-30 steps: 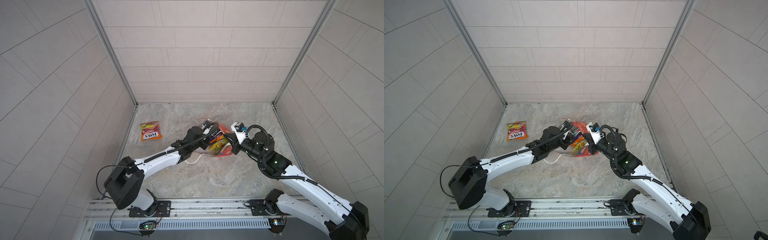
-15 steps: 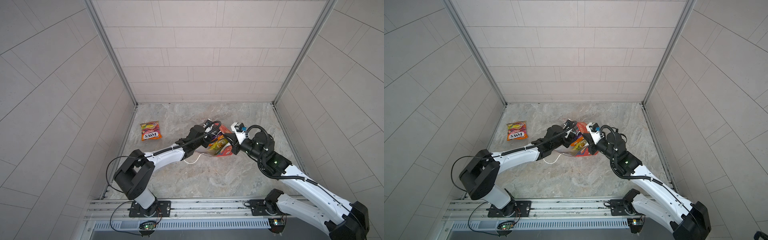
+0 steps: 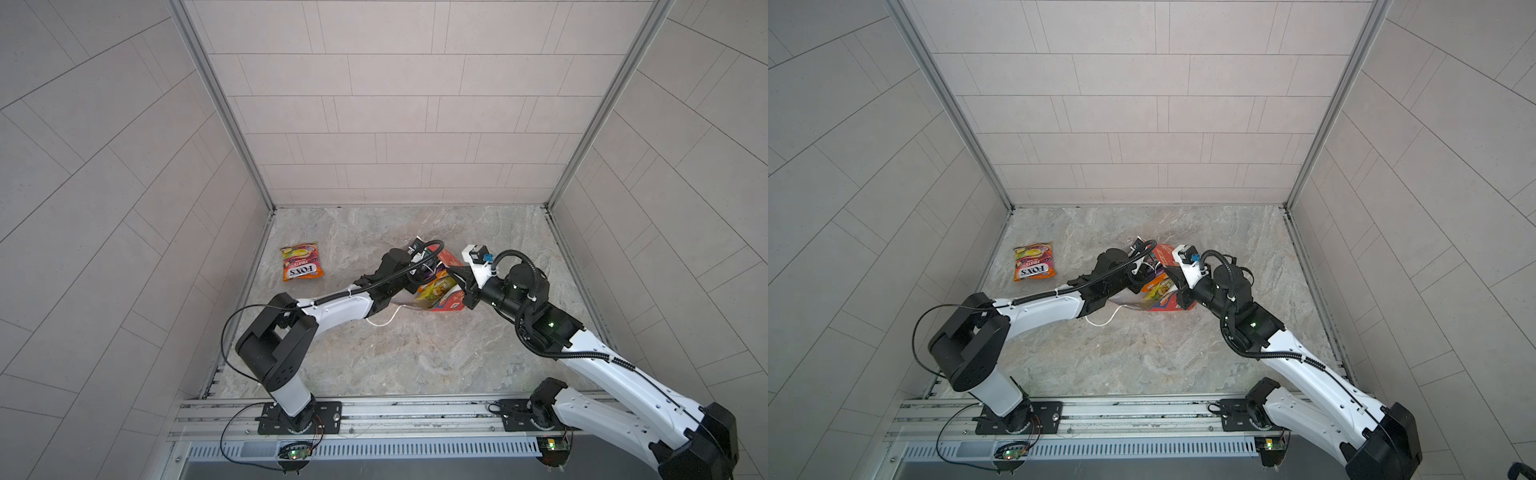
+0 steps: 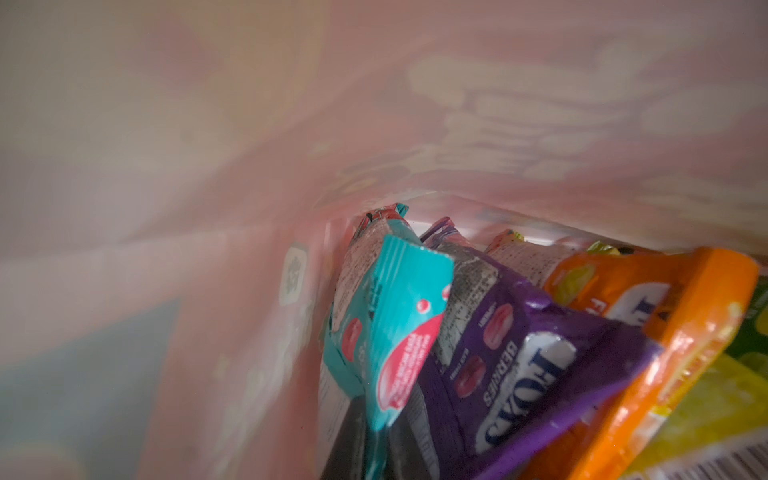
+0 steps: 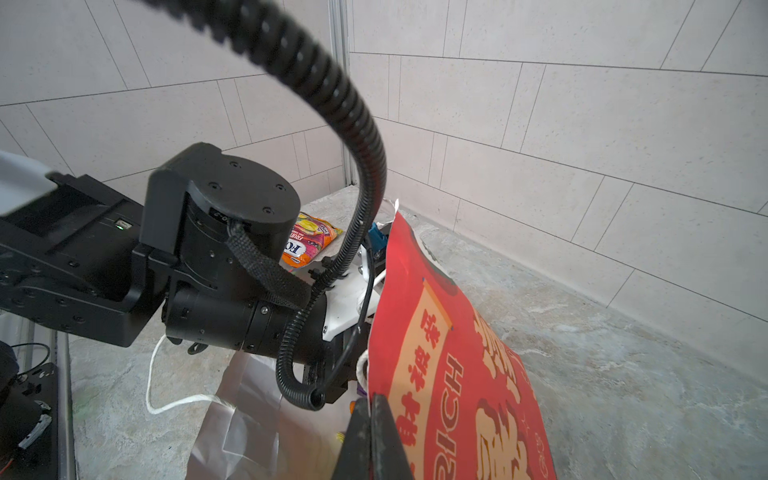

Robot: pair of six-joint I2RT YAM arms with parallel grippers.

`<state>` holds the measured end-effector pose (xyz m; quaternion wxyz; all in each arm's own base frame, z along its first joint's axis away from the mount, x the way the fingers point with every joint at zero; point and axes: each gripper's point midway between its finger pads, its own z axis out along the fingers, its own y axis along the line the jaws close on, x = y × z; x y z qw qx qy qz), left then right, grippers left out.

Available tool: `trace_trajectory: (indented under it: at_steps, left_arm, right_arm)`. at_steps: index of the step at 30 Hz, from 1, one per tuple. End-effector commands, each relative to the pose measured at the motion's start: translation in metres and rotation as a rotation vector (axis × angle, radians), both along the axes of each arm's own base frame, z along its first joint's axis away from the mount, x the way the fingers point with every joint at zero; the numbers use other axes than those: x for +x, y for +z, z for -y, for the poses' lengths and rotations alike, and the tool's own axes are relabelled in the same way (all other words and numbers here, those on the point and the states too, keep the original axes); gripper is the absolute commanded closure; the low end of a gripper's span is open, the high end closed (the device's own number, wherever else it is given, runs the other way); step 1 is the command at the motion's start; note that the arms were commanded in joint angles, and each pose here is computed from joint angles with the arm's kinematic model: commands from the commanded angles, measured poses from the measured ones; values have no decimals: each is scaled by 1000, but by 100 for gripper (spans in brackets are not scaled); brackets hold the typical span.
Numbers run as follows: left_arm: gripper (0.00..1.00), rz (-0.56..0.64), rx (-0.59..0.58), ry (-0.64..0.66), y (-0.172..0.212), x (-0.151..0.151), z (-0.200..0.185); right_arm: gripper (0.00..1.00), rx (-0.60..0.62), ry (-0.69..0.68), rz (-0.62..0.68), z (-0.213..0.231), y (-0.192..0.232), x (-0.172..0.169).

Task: Take the snacks out of the paper bag
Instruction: 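Hold the bag rim with the right gripper while the left gripper reaches inside, then grasp the teal snack packet with the left gripper and lift it upward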

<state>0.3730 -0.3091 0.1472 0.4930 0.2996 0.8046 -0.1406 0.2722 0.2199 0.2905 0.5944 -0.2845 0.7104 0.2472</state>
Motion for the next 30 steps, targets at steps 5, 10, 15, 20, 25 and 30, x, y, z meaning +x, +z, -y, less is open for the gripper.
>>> trace_trajectory:
  at_steps: [5,10,15,20,25,30]
  left_arm:
    - [93,62,-54,10,37,1,-4]
    - [99,80,-89,4,57,-13,-13]
    - [100,105,-111,17,76,-26,-26]
    - [100,139,-141,24,97,-36,-37]
    - [100,189,-179,17,126,-45,-43]
    - [100,243,-196,48,150,-48,-54]
  right_arm:
    - [100,23,-28,59,3,16,3]
    - [100,22,-93,54,11,18,10]
    - [100,15,-167,45,21,17,17]
    - [100,15,-262,55,36,20,25]
    - [100,40,-295,67,40,29,29]
    - [100,37,-334,96,47,37,31]
